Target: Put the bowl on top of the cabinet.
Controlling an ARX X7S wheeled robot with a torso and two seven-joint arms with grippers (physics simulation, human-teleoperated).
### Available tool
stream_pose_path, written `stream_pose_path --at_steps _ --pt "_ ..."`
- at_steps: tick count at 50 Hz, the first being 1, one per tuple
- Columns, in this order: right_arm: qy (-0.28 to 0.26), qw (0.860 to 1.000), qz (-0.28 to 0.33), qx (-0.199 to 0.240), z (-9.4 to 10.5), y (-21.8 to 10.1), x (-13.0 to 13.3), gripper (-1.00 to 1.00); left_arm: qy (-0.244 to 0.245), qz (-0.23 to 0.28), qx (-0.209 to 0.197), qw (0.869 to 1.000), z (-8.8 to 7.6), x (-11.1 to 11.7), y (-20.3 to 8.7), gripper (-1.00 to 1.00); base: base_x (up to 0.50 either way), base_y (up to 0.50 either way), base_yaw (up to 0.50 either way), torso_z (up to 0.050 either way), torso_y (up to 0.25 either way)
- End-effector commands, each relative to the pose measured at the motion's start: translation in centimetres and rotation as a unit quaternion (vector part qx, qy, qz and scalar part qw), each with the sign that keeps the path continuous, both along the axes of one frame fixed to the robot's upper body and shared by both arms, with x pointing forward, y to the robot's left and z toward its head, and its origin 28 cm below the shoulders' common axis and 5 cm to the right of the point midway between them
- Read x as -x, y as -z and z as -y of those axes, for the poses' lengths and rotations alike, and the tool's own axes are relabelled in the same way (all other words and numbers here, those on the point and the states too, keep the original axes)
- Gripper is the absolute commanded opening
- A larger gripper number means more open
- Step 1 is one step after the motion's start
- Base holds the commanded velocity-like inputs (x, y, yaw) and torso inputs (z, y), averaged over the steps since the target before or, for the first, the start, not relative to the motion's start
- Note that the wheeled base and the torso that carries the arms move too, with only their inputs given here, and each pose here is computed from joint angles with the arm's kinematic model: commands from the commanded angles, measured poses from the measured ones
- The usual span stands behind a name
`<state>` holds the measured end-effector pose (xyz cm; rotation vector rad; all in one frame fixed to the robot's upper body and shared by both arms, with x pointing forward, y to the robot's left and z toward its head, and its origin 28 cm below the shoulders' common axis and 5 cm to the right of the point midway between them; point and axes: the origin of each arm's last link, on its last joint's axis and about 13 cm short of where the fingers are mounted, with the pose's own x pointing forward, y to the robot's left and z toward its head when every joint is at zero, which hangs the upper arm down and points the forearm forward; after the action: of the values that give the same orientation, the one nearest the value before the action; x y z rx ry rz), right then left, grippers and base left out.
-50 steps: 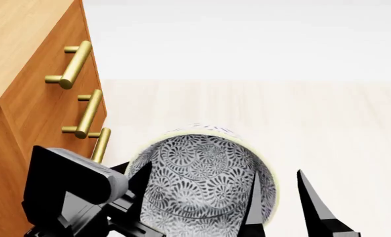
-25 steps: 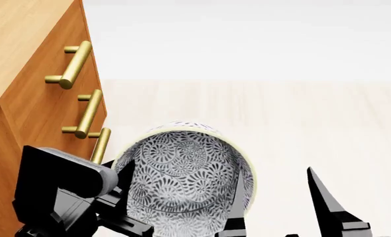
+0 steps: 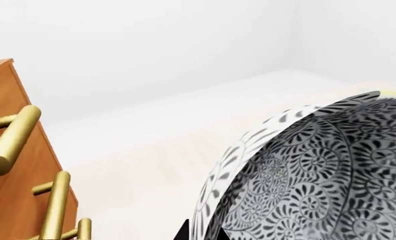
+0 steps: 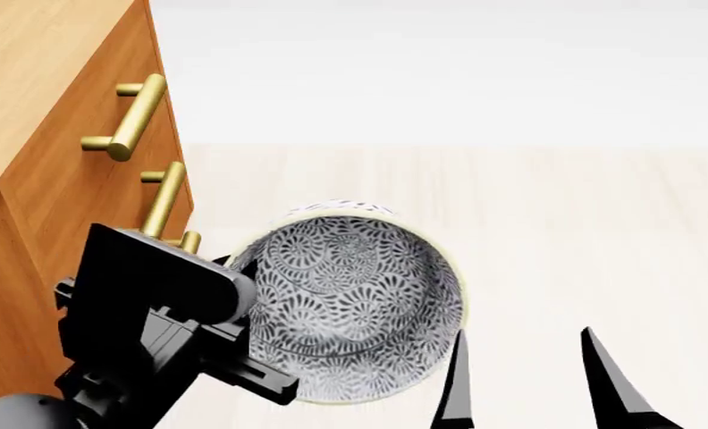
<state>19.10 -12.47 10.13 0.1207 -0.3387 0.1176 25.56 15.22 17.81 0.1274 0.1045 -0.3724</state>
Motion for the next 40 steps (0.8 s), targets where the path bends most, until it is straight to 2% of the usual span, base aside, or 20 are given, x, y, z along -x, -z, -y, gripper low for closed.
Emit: stream_pose_path --at_steps 1,5,6,9,13,14,15,16,17,19,21,27,28,31,32,40 --pt "0.013 0.998 0.020 -0.058 1.4 0.9 1.2 1.00 -0.053 0.027 -0.047 0.997 0.9 -1.2 -1.9 -1.00 0.00 0.00 0.00 0.000 0.000" --pt "0.033 0.992 0.044 -0.113 2.2 2.0 2.4 1.00 -0.055 0.037 -0.086 0.994 1.4 -1.2 -2.6 -1.00 0.00 0.00 0.00 0.000 0.000" --pt "0.031 0.991 0.046 -0.122 2.4 2.2 2.5 1.00 -0.064 0.044 -0.096 0.992 1.5 -1.2 -2.8 -1.00 0.00 0.00 0.00 0.000 0.000" --pt "0.032 0.988 0.039 -0.148 2.9 2.7 2.2 1.00 -0.050 0.050 -0.110 0.991 2.0 -1.3 -3.4 -1.00 0.00 0.00 0.00 0.000 0.003" --pt "0.039 0.986 0.040 -0.158 3.3 3.4 2.3 1.00 -0.025 0.056 -0.120 0.991 2.6 -1.4 -4.2 -1.00 0.00 0.00 0.00 0.003 0.000" --pt "0.048 0.982 0.042 -0.176 3.5 3.7 2.5 1.00 -0.019 0.053 -0.125 0.991 2.9 -1.4 -4.4 -1.00 0.00 0.00 0.00 0.000 0.000" --pt "0.047 0.981 0.043 -0.182 3.5 3.8 2.6 1.00 -0.007 0.036 -0.122 0.992 3.0 -1.4 -4.4 -1.00 0.00 0.00 0.00 0.000 0.000" --pt "0.039 0.977 0.042 -0.206 3.8 3.9 2.6 1.00 0.013 0.016 -0.097 0.995 3.1 -1.4 -4.7 -1.00 0.00 0.00 0.00 0.000 0.000" --pt "0.043 0.976 0.043 -0.208 3.8 3.9 2.6 1.00 0.014 0.000 -0.095 0.995 3.2 -1.5 -5.3 -1.00 0.00 0.00 0.00 0.000 0.000" --pt "0.044 0.974 0.041 -0.217 3.9 4.1 2.5 1.00 0.020 0.001 -0.106 0.994 3.3 -1.4 -5.8 -1.00 0.00 0.00 0.00 0.000 0.000" --pt "0.046 0.973 0.043 -0.223 4.1 4.0 2.5 1.00 -0.007 0.020 -0.155 0.988 3.6 -1.4 -7.0 -1.00 0.00 0.00 0.00 0.000 0.000" --pt "0.045 0.974 0.040 -0.219 3.9 4.1 2.2 1.00 -0.005 0.038 -0.205 0.978 4.5 -2.2 -10.0 -1.00 0.00 0.00 0.00 0.000 0.000" --pt "0.044 0.974 0.040 -0.220 3.9 4.1 2.2 1.00 -0.013 0.021 -0.196 0.980 4.6 -3.0 -11.1 -1.00 0.00 0.00 0.00 0.000 0.000" --pt "0.044 0.973 0.039 -0.222 4.1 4.1 2.3 1.00 -0.024 0.015 -0.192 0.981 4.6 -3.7 -12.3 -1.00 0.00 0.00 0.00 0.000 0.003" --pt "0.045 0.973 0.041 -0.221 4.1 4.0 2.3 1.00 -0.024 0.004 -0.177 0.984 4.6 -3.9 -12.9 -1.00 0.00 0.00 0.00 0.000 0.000" --pt "0.044 0.973 0.046 -0.222 4.0 3.7 2.7 1.00 -0.030 -0.030 -0.137 0.990 4.4 -5.1 -15.0 -1.00 0.00 0.00 0.00 0.000 0.000"
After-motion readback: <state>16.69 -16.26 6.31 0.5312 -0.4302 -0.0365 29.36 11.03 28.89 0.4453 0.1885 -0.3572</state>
